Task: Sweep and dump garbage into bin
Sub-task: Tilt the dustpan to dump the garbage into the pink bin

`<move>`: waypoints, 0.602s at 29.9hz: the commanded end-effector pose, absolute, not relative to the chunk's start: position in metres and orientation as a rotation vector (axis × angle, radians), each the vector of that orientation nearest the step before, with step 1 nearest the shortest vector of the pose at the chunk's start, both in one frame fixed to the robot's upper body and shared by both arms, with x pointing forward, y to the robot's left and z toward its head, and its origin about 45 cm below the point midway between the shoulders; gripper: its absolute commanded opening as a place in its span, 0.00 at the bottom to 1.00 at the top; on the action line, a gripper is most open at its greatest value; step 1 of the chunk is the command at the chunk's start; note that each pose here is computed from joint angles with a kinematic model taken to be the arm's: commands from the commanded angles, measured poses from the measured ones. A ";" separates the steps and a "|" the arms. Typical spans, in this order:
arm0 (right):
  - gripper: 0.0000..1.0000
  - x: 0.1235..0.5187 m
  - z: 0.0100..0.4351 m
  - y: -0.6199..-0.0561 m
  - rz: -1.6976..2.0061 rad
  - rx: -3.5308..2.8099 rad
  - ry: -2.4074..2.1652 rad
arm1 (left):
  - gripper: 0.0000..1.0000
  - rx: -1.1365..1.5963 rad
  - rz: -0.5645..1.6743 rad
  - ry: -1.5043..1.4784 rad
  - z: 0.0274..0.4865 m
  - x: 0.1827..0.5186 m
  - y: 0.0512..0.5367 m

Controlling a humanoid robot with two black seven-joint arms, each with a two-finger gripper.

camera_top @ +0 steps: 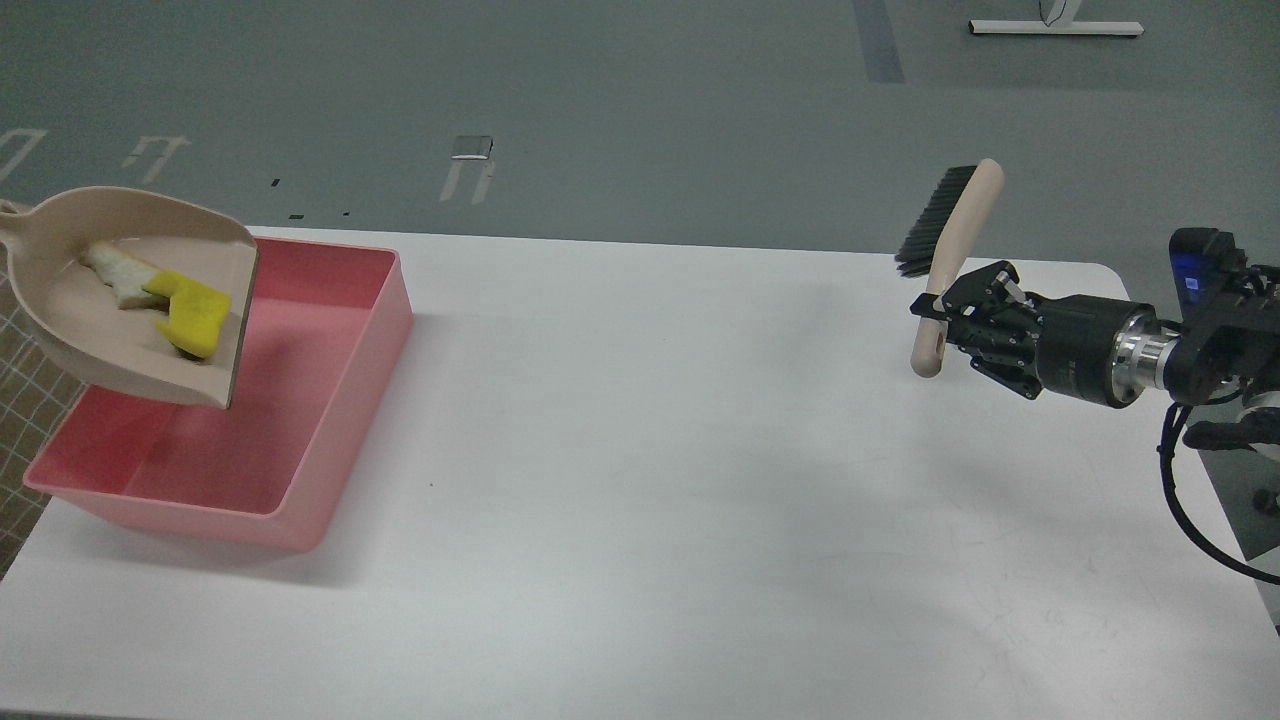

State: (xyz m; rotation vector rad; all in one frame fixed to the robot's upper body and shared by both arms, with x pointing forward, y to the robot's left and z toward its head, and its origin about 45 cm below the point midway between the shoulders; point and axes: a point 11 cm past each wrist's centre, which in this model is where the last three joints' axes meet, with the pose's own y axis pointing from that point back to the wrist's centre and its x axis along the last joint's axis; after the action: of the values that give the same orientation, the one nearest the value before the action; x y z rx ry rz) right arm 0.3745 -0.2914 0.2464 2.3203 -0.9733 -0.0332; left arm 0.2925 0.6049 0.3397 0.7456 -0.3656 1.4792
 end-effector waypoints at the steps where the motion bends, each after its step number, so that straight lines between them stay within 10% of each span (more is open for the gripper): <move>1: 0.00 0.375 0.247 -0.291 -0.033 2.321 -0.975 | 0.00 0.761 1.456 -0.387 0.341 0.294 0.601; 18: 0.00 0.376 0.246 -0.289 -0.036 2.328 -0.973 | 0.00 0.846 1.347 -0.642 0.372 0.306 0.568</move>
State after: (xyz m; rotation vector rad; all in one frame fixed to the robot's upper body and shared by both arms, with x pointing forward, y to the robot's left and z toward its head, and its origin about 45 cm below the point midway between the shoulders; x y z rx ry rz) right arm 0.3756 -0.2891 0.2462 2.3280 -0.9741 -0.0352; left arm 0.3058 0.5745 0.3662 0.8390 -0.6062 1.3648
